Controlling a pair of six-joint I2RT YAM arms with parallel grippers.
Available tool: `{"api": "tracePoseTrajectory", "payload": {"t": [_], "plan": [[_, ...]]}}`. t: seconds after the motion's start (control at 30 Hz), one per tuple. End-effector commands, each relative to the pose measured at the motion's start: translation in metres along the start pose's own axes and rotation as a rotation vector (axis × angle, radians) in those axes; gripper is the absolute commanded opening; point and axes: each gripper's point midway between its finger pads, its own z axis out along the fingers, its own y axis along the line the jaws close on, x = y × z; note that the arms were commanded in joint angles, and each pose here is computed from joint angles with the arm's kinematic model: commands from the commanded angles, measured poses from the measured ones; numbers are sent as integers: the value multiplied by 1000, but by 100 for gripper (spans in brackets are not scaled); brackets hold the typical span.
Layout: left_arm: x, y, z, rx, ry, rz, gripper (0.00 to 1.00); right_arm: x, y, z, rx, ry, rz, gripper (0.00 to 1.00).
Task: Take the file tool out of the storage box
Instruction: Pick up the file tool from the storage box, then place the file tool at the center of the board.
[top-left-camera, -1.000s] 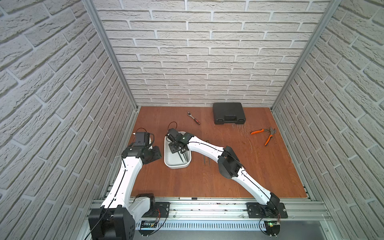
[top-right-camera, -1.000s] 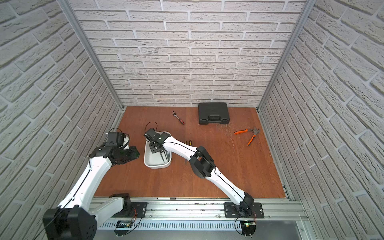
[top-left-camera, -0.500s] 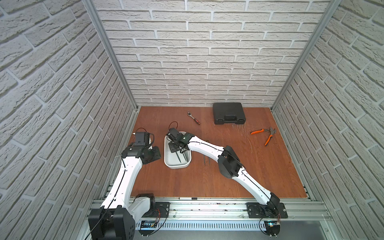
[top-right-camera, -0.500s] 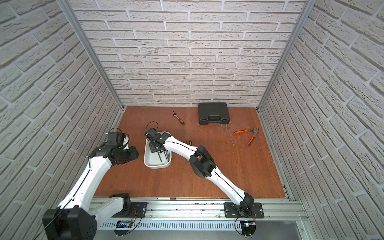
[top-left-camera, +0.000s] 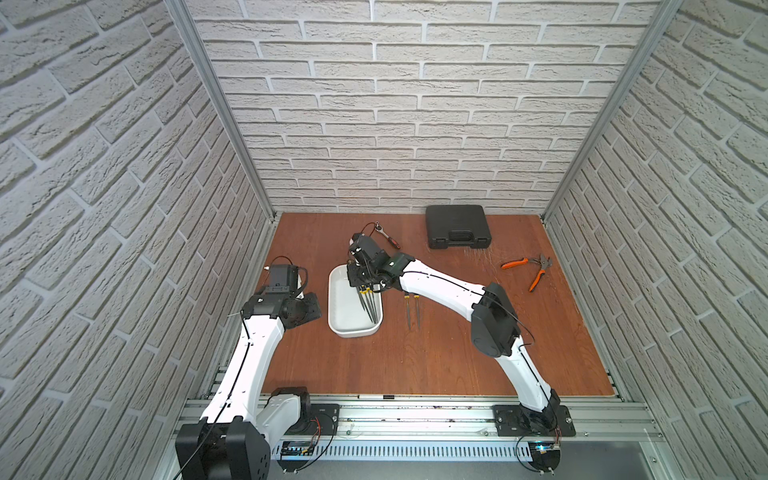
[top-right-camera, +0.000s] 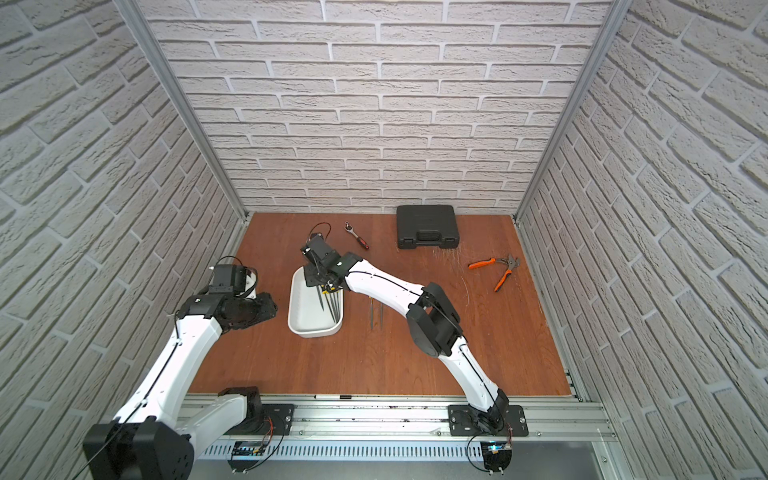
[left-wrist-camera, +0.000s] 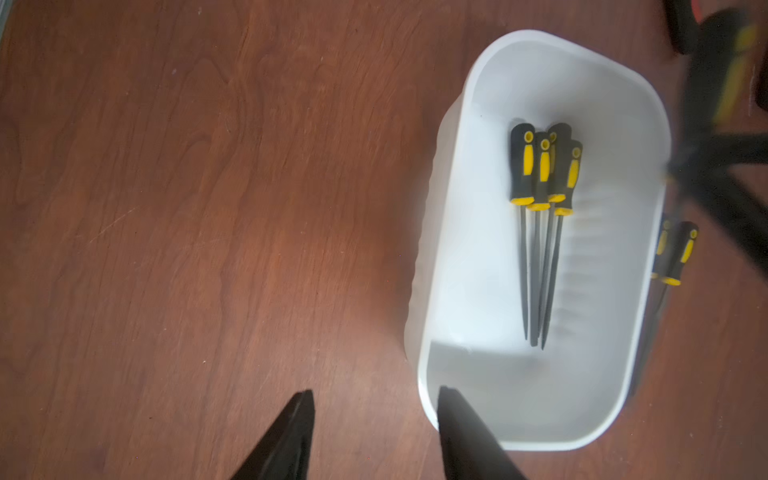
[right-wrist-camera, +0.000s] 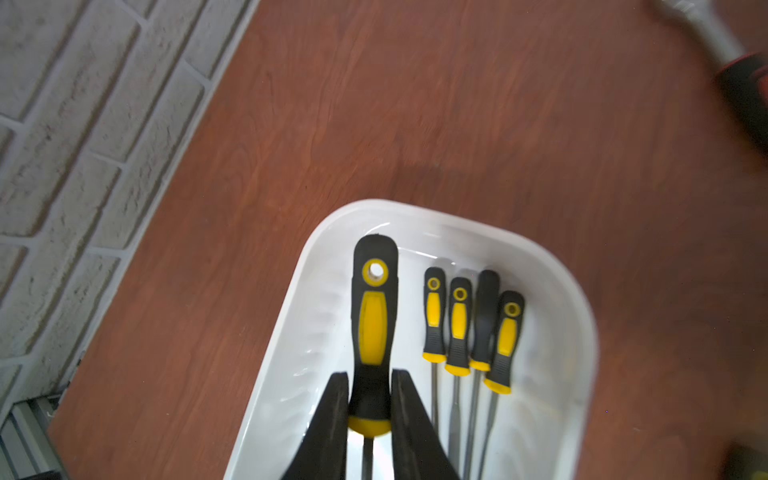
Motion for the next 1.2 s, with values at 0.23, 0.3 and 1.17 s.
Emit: {"api": "tracePoseTrajectory", "payload": {"t": [0.23, 0.3, 1.17], "plan": [[-7, -6, -3, 20, -32, 5, 54, -16, -96, -91, 318, -152, -13, 3], [-8, -6, -3, 17, -35, 10, 54, -4, -121, -95, 379, -121, -3, 3], [-13, -10, -4, 17, -31, 21, 55, 108, -216, -34, 508, 176, 104, 2]]}}
